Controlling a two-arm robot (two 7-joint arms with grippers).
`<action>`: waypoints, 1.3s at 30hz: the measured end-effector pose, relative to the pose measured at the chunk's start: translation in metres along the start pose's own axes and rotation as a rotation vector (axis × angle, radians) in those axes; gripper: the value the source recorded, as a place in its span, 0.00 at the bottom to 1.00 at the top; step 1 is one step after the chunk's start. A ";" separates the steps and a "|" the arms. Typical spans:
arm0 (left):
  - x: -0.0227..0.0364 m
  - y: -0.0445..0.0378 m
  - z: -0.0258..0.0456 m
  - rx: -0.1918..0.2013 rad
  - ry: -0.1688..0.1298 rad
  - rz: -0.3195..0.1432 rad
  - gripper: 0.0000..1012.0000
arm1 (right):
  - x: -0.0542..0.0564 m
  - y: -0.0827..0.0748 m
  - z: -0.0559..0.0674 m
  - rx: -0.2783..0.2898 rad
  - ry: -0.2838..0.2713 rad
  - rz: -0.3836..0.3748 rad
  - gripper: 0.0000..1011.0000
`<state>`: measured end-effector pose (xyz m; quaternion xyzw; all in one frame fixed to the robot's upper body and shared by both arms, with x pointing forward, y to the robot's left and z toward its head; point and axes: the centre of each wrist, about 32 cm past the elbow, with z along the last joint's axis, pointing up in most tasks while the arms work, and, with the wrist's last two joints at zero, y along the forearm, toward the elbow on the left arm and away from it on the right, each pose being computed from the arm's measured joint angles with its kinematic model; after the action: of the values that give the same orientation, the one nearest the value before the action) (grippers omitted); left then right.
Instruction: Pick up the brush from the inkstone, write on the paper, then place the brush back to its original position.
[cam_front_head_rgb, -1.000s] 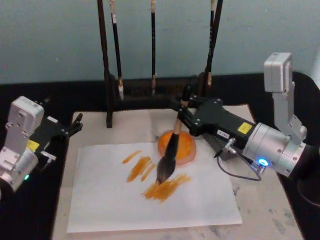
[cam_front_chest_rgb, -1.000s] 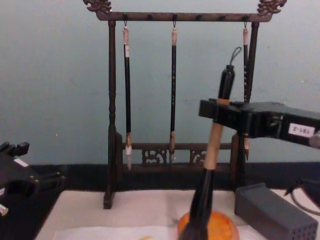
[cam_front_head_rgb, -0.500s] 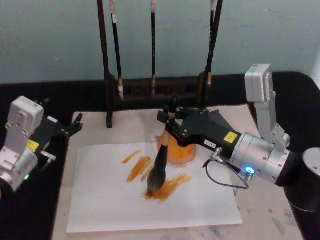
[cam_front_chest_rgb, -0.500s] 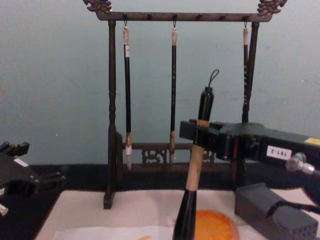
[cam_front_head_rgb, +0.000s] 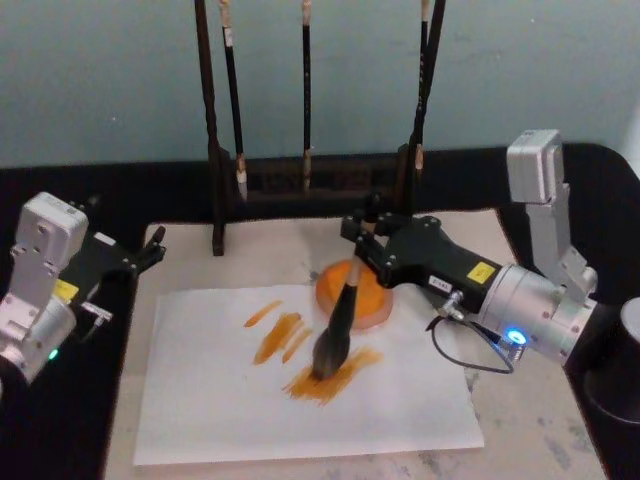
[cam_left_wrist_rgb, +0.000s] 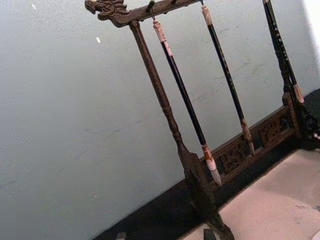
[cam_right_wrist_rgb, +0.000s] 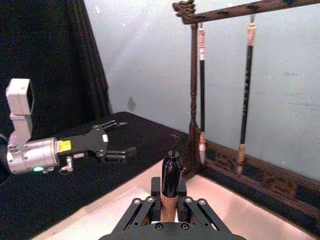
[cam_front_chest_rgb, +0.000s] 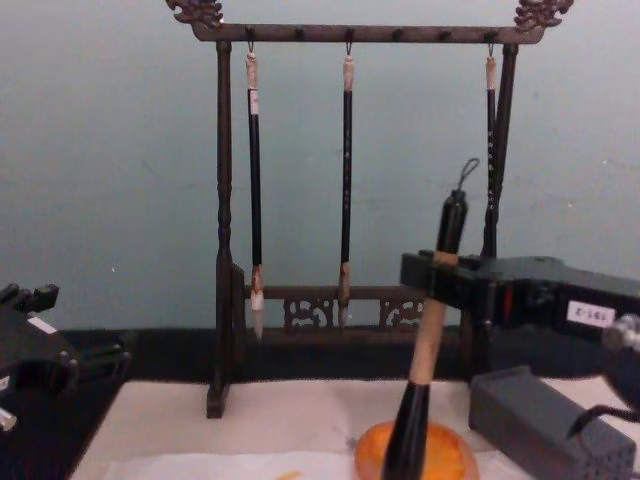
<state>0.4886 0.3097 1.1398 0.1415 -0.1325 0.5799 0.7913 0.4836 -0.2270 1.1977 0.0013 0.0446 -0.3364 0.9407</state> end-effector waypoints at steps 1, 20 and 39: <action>0.0000 0.0000 0.0000 0.000 0.000 0.000 0.99 | 0.001 -0.001 0.000 0.001 0.001 -0.009 0.17; 0.0000 0.0000 0.0000 0.000 0.000 0.000 0.99 | 0.005 -0.009 0.005 0.029 0.025 -0.024 0.17; 0.0000 0.0000 0.0000 0.000 0.000 0.000 0.99 | 0.007 -0.002 0.023 0.090 -0.027 -0.022 0.17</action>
<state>0.4886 0.3097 1.1398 0.1415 -0.1325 0.5799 0.7913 0.4893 -0.2338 1.2205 0.0385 0.0170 -0.3481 0.9365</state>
